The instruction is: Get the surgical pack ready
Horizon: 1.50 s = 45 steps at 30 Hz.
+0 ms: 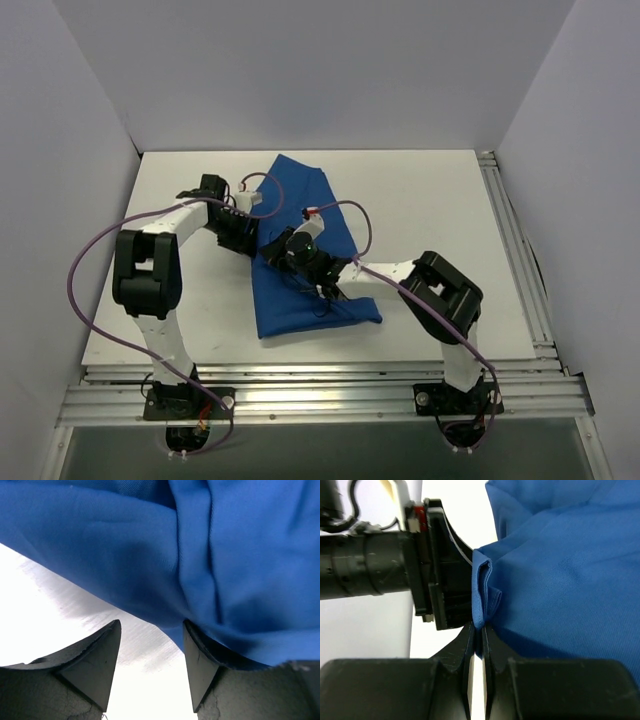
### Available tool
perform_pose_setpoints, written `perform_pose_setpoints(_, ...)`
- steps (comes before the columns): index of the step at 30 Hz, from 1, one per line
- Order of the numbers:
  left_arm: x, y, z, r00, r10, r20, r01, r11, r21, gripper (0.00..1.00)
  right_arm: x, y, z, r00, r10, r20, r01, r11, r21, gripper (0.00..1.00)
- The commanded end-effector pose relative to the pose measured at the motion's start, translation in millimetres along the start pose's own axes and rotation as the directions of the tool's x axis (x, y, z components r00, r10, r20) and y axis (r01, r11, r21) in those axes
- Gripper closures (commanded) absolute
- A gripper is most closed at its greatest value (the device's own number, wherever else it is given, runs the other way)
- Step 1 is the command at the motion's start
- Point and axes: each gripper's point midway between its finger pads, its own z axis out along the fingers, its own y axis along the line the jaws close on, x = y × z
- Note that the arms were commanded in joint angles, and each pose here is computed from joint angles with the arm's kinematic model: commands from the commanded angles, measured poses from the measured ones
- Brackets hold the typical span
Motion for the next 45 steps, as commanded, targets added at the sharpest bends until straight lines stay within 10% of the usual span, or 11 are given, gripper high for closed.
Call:
perform_pose_setpoints(1, -25.3, -3.6, -8.0, 0.996, 0.024, 0.084, -0.026, 0.999, 0.025, 0.38, -2.8, 65.9, 6.0, 0.997, 0.068, -0.021, -0.071, 0.979, -0.190, 1.00)
perform_pose_setpoints(15, -10.7, 46.0, -69.8, 0.998, 0.026, 0.049, -0.013, 0.967, -0.256, 0.20, 26.0, 100.2, 6.6, 0.978, -0.141, -0.150, 0.091, 0.949, -0.302, 0.52)
perform_pose_setpoints(27, -39.0, 59.8, -146.3, 0.975, 0.052, 0.217, 0.050, 0.895, -0.443, 0.10, -8.6, 128.3, -40.6, 0.940, -0.325, -0.104, 0.281, 0.910, -0.306, 0.51)
perform_pose_setpoints(37, -33.2, 6.2, -91.1, 0.984, 0.041, 0.171, -0.014, 0.988, -0.155, 0.01, -37.3, 25.1, -104.6, 0.849, -0.465, -0.251, 0.476, 0.879, -0.021, 0.55)
perform_pose_setpoints(45, -16.4, 0.9, -46.1, 0.998, -0.019, 0.054, 0.020, 1.000, -0.019, 0.45, -67.7, -35.8, -144.7, 0.881, -0.412, -0.234, 0.454, 0.875, 0.169, 0.56)
